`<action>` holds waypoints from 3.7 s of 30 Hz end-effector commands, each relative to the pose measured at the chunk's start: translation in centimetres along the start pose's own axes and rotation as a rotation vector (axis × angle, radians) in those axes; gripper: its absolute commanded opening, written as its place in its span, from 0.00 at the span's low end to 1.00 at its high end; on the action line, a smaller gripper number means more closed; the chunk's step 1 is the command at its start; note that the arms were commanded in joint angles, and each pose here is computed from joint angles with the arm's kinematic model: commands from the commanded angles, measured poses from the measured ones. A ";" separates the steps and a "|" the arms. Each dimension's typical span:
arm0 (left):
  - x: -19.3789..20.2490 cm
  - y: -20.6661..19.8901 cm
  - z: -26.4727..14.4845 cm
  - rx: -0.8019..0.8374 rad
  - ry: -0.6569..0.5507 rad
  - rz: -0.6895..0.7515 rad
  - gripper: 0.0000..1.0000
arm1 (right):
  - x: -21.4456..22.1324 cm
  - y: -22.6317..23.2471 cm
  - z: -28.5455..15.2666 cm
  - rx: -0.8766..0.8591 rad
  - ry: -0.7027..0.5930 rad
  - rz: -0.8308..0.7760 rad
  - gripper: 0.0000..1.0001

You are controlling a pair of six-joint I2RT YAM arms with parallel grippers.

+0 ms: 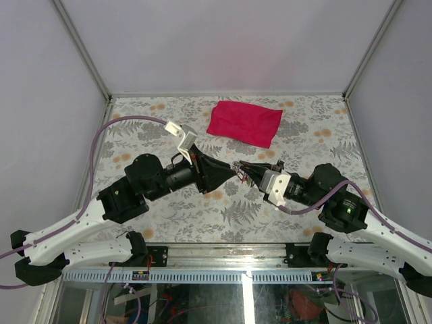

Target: Put the keys on the keyring

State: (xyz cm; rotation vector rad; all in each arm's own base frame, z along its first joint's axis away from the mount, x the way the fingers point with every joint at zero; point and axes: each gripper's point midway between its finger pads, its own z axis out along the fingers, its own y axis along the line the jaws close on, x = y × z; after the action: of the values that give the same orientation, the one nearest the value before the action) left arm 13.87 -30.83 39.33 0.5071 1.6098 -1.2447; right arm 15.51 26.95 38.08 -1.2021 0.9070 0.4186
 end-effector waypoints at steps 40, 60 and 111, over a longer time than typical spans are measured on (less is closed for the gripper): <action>-1.1 0.2 1.6 -0.027 -0.007 0.037 0.00 | -0.1 0.2 0.6 -0.055 0.006 -0.125 0.14; -1.9 1.4 -1.2 -0.093 -0.053 0.072 0.24 | 0.0 -0.6 -0.4 -0.060 0.055 -0.218 0.00; 21.1 29.6 13.5 -0.165 0.912 0.233 0.46 | 5.7 1.8 -8.6 -0.008 0.360 0.114 0.00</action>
State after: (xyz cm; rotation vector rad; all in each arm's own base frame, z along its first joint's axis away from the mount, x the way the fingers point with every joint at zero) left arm 34.81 -36.05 7.68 1.0281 2.3474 -0.6744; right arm 14.37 17.97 29.94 -1.3086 1.3287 0.2642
